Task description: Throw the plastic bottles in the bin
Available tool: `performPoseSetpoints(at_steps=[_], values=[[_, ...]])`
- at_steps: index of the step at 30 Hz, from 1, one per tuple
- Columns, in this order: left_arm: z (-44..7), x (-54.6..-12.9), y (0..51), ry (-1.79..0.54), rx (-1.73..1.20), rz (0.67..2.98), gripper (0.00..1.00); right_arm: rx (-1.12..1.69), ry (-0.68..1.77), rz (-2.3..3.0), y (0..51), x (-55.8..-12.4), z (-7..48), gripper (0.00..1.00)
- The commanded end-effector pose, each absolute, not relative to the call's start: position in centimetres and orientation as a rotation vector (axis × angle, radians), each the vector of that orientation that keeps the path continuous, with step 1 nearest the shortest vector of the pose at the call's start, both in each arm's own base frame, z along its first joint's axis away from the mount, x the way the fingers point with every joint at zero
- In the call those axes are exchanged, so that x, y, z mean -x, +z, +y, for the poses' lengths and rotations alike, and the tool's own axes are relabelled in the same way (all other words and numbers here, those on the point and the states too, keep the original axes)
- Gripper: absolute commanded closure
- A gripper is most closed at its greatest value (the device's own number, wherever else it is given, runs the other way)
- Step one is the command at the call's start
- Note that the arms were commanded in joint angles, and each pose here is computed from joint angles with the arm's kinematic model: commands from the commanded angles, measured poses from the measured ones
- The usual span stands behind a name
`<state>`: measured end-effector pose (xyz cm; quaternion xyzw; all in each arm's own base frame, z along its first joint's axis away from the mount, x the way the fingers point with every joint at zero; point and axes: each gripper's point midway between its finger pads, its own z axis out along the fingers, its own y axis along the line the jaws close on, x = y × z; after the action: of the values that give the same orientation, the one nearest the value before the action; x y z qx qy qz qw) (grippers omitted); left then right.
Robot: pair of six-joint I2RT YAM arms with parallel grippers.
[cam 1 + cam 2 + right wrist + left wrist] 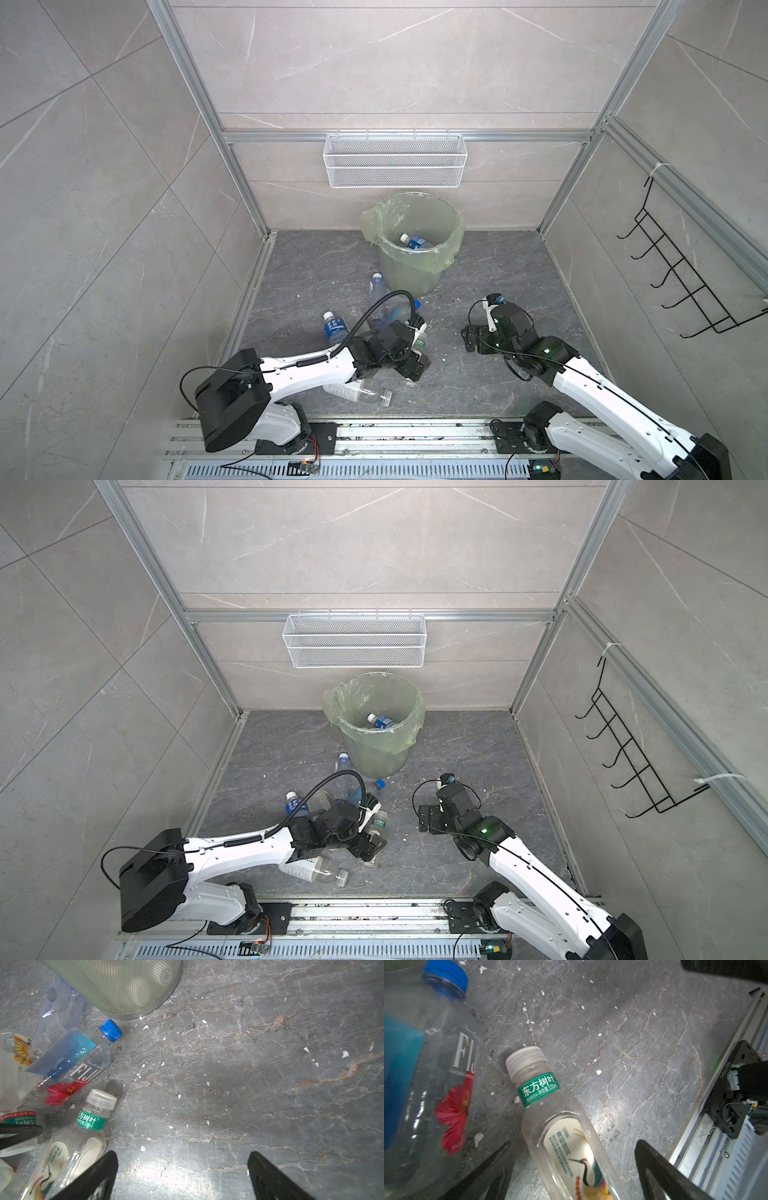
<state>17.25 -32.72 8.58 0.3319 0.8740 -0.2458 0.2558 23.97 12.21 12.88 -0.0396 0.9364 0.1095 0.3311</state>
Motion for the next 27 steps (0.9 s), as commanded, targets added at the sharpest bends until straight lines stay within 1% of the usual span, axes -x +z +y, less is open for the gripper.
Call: performPoseSetpoints(at_steps=[1,6,10,12,24,27], values=[[-34.1,-17.5,9.2,-0.688,-0.850,2.387,0.00,0.098,0.284,2.476,12.4,-23.5,12.1,0.00],[-34.5,-17.3,7.3,-0.643,-0.836,2.459,0.01,0.100,0.284,2.478,12.4,-23.6,12.1,0.00],[-34.3,-17.5,6.1,-0.570,-0.827,2.508,0.08,0.102,0.285,2.475,12.4,-23.5,12.1,0.01],[-33.9,-17.7,5.6,-0.513,-0.820,2.526,0.09,0.100,0.285,2.475,12.4,-23.5,12.1,0.00],[-33.1,-17.5,4.0,-0.274,-0.889,2.546,0.12,0.094,0.282,2.476,12.3,-23.5,12.1,0.00],[-33.1,-17.3,3.8,-0.257,-0.892,2.545,0.17,0.091,0.280,2.475,12.3,-23.5,12.0,0.00]])
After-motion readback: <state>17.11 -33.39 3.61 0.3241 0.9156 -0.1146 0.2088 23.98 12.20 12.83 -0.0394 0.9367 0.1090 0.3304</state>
